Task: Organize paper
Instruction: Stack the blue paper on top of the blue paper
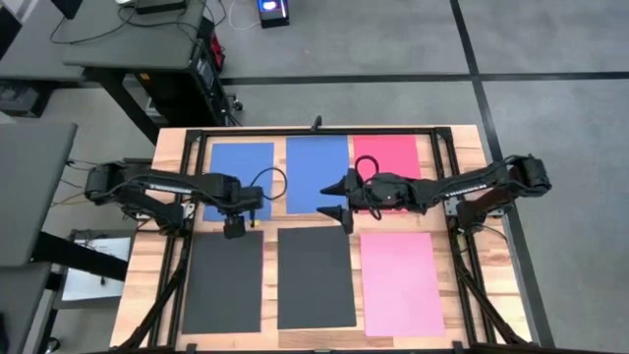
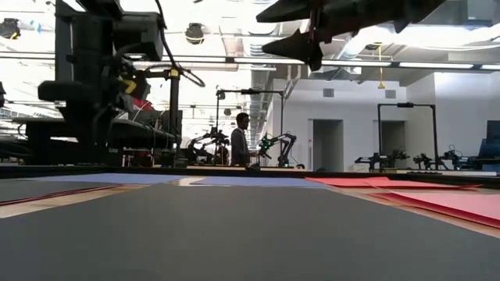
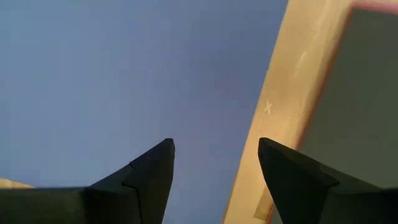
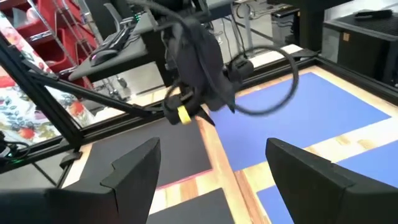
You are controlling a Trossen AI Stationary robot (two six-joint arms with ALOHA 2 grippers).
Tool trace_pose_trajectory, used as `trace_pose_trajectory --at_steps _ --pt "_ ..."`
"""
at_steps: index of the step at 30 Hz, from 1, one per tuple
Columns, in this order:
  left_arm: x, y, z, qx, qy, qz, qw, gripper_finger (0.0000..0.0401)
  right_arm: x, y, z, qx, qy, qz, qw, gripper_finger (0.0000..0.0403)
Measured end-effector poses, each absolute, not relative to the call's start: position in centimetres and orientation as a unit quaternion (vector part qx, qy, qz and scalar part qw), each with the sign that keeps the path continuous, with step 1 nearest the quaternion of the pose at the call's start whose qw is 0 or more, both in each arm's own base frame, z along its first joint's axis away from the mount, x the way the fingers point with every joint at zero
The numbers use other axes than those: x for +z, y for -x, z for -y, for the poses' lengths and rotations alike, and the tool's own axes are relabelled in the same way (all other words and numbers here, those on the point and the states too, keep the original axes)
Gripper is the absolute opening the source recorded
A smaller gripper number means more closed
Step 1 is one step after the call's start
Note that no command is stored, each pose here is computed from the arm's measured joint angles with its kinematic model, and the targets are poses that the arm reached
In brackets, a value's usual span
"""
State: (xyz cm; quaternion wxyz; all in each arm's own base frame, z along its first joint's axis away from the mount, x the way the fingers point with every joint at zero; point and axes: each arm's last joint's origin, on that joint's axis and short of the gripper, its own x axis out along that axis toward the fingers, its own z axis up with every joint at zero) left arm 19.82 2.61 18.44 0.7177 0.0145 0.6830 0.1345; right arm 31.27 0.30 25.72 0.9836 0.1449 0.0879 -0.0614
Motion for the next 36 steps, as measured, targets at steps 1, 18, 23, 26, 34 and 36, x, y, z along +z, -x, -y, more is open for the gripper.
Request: trace_pose_trajectory --at_steps 1,18,23,26,34,36 --pt "17.9 -20.1 -2.6 0.132 -0.017 -0.691 0.710 0.0215 25.7 -31.3 -0.2 -0.060 -0.145 -0.089 0.984 0.0279" --pt "14.1 -22.6 -3.7 0.091 -0.051 -0.759 0.643 0.0255 26.3 -31.4 0.3 -0.048 -0.102 -0.065 0.992 0.0279" --pt "13.9 -22.3 -3.8 0.104 -0.051 -0.761 0.639 0.0259 26.3 -31.4 0.3 -0.049 -0.102 -0.066 0.991 0.0279" --pt "13.8 -22.4 -3.9 0.118 -0.066 -0.756 0.640 0.0259 26.2 -31.4 0.3 -0.049 -0.102 -0.066 0.991 0.0279" --pt "13.8 -22.7 -4.6 0.190 -0.141 -0.738 0.632 0.0259 26.2 -31.4 0.5 -0.050 -0.101 -0.066 0.991 0.0279" --pt "13.8 -22.7 -4.7 0.206 -0.156 -0.734 0.628 0.0259 26.2 -31.4 0.5 -0.051 -0.101 -0.066 0.991 0.0279"
